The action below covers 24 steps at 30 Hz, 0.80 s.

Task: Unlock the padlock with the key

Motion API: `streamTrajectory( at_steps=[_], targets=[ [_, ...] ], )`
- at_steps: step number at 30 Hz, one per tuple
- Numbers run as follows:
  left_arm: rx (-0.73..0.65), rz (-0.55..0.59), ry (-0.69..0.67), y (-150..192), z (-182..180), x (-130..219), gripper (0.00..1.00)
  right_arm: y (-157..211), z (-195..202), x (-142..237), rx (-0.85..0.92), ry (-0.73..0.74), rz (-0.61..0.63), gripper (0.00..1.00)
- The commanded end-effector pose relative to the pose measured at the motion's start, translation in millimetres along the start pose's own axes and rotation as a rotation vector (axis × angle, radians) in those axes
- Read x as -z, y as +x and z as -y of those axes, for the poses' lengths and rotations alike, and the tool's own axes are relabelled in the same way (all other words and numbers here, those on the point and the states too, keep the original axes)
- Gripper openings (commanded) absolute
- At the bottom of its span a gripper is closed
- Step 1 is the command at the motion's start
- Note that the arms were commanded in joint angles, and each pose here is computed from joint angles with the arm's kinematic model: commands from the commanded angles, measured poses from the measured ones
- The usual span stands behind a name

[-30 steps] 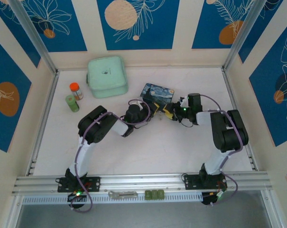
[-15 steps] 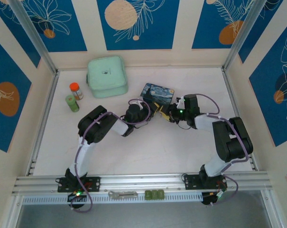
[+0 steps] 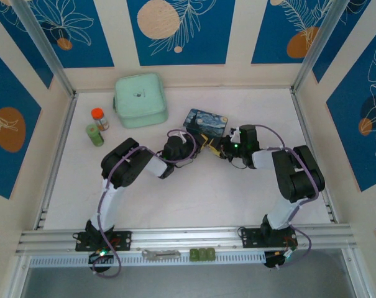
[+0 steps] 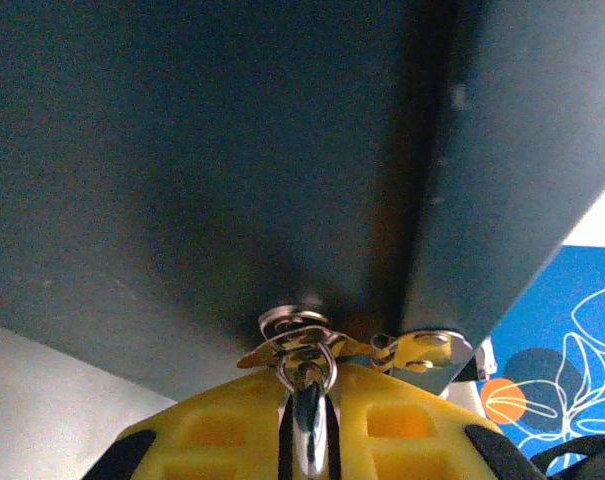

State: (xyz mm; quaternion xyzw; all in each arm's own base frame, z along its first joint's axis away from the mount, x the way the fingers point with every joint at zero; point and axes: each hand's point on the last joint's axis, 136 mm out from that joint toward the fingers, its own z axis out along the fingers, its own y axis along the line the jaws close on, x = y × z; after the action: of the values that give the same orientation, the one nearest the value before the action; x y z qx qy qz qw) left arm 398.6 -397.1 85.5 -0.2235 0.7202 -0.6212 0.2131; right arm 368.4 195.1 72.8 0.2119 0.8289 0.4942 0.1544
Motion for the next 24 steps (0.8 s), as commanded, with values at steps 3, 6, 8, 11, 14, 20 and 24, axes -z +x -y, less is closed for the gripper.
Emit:
streamTrajectory(
  at_steps=[3,6,8,11,14,20,24],
  targets=[
    [-0.007,-0.037,0.108,11,36,4,0.0,-2,-12,-7,-0.021,-0.075,-0.001,0.27],
    [-0.002,-0.038,0.106,12,35,4,0.0,0,-13,-10,-0.039,-0.092,-0.013,0.2],
    [-0.002,-0.036,0.109,12,36,5,0.0,2,-12,-11,-0.049,-0.09,-0.015,0.16],
    [-0.004,-0.029,0.108,11,35,5,0.0,10,-5,-11,-0.061,-0.076,-0.027,0.17],
    [-0.003,-0.025,0.11,10,35,4,0.0,16,2,-6,-0.062,-0.059,-0.015,0.21],
    [-0.003,-0.024,0.121,10,38,3,0.0,20,-1,-5,-0.049,-0.058,-0.021,0.21],
    [-0.002,-0.018,0.119,9,37,3,0.0,20,-1,-7,-0.052,-0.062,-0.026,0.2]
  ],
)
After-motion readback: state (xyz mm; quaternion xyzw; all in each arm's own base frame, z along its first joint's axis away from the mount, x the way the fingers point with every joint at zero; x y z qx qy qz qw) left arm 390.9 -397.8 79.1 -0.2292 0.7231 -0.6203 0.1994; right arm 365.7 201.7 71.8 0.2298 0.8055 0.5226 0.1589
